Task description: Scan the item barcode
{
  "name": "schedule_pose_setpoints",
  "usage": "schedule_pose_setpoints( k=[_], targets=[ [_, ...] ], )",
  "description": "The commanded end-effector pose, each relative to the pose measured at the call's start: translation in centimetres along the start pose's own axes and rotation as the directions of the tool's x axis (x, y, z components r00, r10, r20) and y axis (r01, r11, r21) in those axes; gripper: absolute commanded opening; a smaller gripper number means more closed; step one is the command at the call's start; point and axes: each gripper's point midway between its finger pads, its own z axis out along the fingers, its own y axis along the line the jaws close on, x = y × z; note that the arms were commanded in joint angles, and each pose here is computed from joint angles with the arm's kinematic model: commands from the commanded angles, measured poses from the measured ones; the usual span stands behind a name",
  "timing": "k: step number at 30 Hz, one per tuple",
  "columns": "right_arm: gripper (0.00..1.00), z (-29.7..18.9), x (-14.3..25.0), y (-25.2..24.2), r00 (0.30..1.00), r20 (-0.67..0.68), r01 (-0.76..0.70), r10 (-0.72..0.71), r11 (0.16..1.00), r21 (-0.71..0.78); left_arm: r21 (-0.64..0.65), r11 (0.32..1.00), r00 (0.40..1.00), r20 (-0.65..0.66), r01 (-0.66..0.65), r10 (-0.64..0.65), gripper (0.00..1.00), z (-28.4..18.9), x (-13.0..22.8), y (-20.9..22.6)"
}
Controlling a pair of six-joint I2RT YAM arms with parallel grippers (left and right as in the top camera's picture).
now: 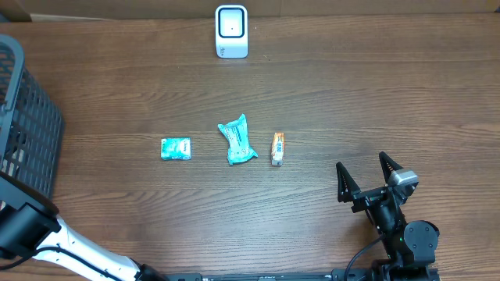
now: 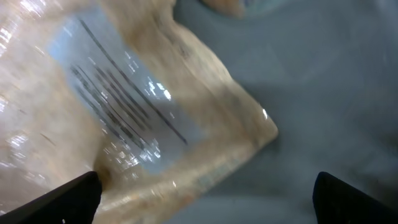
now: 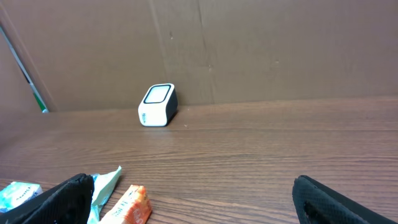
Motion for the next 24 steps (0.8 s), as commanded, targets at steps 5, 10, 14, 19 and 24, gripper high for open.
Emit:
schedule_pose_setpoints(
  k=[5, 10, 14, 19, 24],
  targets=[
    [1.0, 0.0, 0.2, -0.1, 1.0, 0.004, -0.001, 0.001, 1.0, 0.004, -0.168, 0.986, 0.997, 0.077, 0.006, 0.007, 0.99, 0.2, -1.8, 2.7],
    [1.0, 0.0, 0.2, -0.1, 1.0, 0.004, -0.001, 0.001, 1.0, 0.004, -0.163, 0.986, 0.995, 0.095, -0.017, 0.033, 1.0, 1.7, -2.4, 2.6],
    [1.0, 0.0, 0.2, -0.1, 1.0, 0.004, -0.001, 0.001, 1.0, 0.004, -0.142, 0.989, 0.997, 0.06, -0.041, 0.05, 1.0, 3.7, -1.7, 2.2],
    [1.0, 0.0, 0.2, -0.1, 1.0, 0.004, -0.001, 0.001, 1.0, 0.004, -0.144, 0.988, 0.998, -0.032, -0.057, 0.053, 1.0, 6.6, 0.5, 2.4],
    [1.0, 0.0, 0.2, -0.1, 1.0, 0.004, -0.001, 0.001, 1.0, 0.004, -0.144, 0.988, 0.998, -0.042, -0.058, 0.053, 0.86, 6.9, 0.7, 2.4]
  ],
)
